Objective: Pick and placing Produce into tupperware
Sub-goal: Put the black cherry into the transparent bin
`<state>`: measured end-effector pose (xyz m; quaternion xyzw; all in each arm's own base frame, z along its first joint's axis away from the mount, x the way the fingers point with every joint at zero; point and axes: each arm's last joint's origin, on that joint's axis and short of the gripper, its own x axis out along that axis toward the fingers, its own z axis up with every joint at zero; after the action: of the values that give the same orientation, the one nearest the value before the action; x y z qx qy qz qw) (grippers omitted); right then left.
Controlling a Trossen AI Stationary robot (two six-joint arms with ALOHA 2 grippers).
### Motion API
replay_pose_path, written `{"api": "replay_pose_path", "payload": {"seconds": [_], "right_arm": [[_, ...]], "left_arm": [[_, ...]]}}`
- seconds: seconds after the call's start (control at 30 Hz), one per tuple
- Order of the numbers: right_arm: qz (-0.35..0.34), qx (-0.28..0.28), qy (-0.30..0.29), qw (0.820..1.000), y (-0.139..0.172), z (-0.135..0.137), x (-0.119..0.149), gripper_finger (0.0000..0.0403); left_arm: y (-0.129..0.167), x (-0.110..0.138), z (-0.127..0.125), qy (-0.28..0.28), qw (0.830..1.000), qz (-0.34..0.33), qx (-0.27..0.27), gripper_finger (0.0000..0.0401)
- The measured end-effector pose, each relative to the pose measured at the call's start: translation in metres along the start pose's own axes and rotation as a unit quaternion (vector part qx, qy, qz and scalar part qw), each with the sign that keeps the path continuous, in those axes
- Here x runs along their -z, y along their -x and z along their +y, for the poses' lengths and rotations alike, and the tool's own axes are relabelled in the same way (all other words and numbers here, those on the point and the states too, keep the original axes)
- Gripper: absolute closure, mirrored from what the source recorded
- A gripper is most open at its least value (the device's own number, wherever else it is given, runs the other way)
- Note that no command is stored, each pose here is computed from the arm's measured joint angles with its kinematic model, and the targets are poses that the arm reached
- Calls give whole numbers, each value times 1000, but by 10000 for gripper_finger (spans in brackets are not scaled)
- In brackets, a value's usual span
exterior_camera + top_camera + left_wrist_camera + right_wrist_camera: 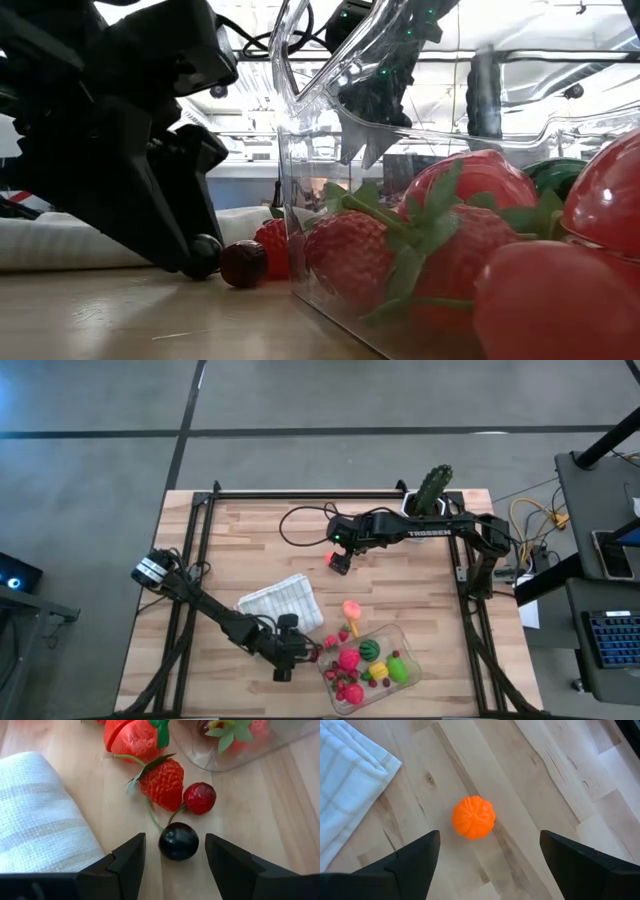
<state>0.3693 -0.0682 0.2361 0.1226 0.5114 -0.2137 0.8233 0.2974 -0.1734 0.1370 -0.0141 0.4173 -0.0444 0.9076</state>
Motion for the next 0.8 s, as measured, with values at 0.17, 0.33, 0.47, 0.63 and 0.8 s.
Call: {"api": "replay_pose_path", "payload": {"seconds": [0.17, 0.33, 0.47, 0.63, 0.8], "right_arm": [[-2, -1, 0, 1000, 0, 0, 0, 69], [-3, -1, -1, 1000, 0, 0, -1, 69], [-4, -1, -1, 1000, 0, 0, -1, 69], [-4, -1, -1, 1000, 0, 0, -1, 69], [-4, -1, -1, 1000, 0, 0, -1, 69]], "left_arm": [[-1, 1, 0, -1, 1000, 1, -2, 216], [-3, 2, 0, -1, 1000, 2, -3, 256], [-3, 2, 0, -1, 1000, 1, -3, 287], [-3, 0, -1, 1, 1000, -5, 0, 300], [-1, -1, -1, 2, 1000, -8, 2, 300]]}}
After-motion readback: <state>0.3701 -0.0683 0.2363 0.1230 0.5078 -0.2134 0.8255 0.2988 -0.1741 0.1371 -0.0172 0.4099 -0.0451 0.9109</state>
